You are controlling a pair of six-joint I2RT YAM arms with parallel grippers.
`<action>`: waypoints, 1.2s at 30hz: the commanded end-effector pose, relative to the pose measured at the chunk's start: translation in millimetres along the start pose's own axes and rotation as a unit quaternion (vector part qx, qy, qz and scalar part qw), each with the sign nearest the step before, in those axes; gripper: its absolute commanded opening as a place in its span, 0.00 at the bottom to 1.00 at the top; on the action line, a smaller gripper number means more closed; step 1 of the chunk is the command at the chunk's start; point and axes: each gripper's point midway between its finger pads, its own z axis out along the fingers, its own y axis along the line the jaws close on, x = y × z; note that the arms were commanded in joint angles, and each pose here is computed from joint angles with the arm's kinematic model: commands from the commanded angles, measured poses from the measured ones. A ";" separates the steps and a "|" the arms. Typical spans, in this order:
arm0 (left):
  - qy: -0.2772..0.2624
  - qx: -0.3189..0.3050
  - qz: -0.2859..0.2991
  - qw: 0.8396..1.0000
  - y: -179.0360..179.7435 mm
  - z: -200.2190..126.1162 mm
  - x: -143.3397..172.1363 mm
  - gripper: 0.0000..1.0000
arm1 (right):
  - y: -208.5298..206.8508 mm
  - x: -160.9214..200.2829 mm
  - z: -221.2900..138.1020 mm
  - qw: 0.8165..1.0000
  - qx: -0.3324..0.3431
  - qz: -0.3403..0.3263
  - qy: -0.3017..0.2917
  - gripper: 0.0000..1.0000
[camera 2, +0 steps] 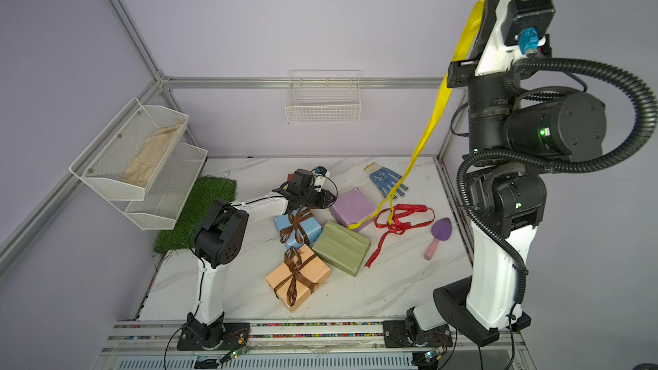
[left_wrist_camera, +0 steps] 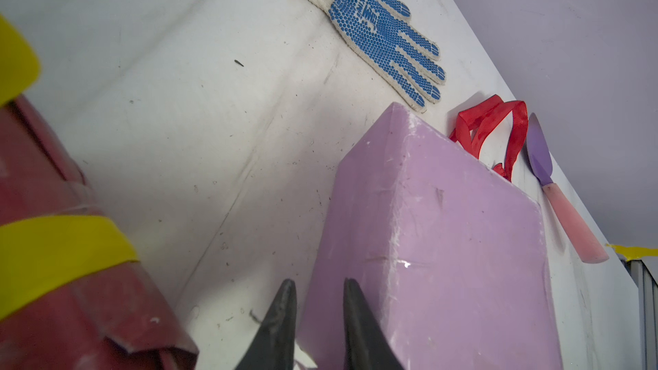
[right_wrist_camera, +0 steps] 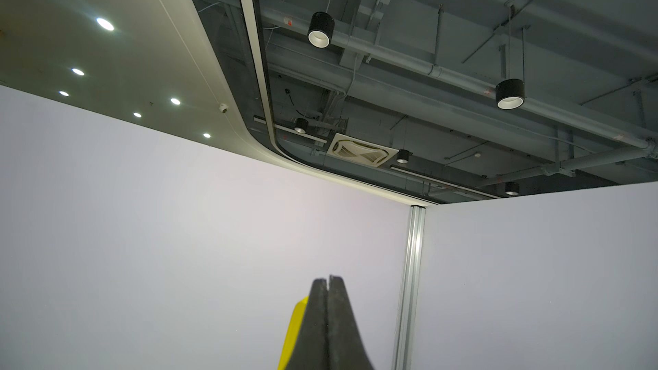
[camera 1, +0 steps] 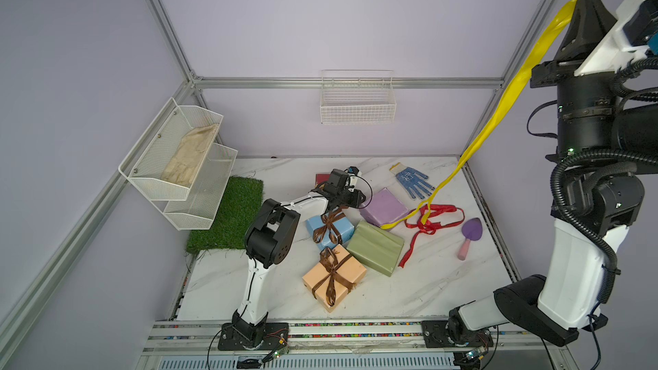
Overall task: Untie the ribbon bows on the gift boxes
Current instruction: Place the ribbon at the center of the board.
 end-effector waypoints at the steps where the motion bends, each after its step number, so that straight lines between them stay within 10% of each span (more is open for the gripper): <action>1: -0.049 0.019 0.023 0.998 -18.7 -26.2 -44.7 0.26 | -3.5 4.5 3.0 1.000 0.018 -0.024 0.003 0.00; 19: -0.083 -0.020 0.046 0.995 -27.3 -92.5 -72.9 0.38 | 43.7 174.5 -42.8 0.974 0.018 -0.005 0.226 0.00; 36: -0.095 -0.097 0.031 0.990 7.4 -170.1 -56.5 0.53 | 73.5 417.9 -181.6 0.877 0.057 0.063 0.473 0.00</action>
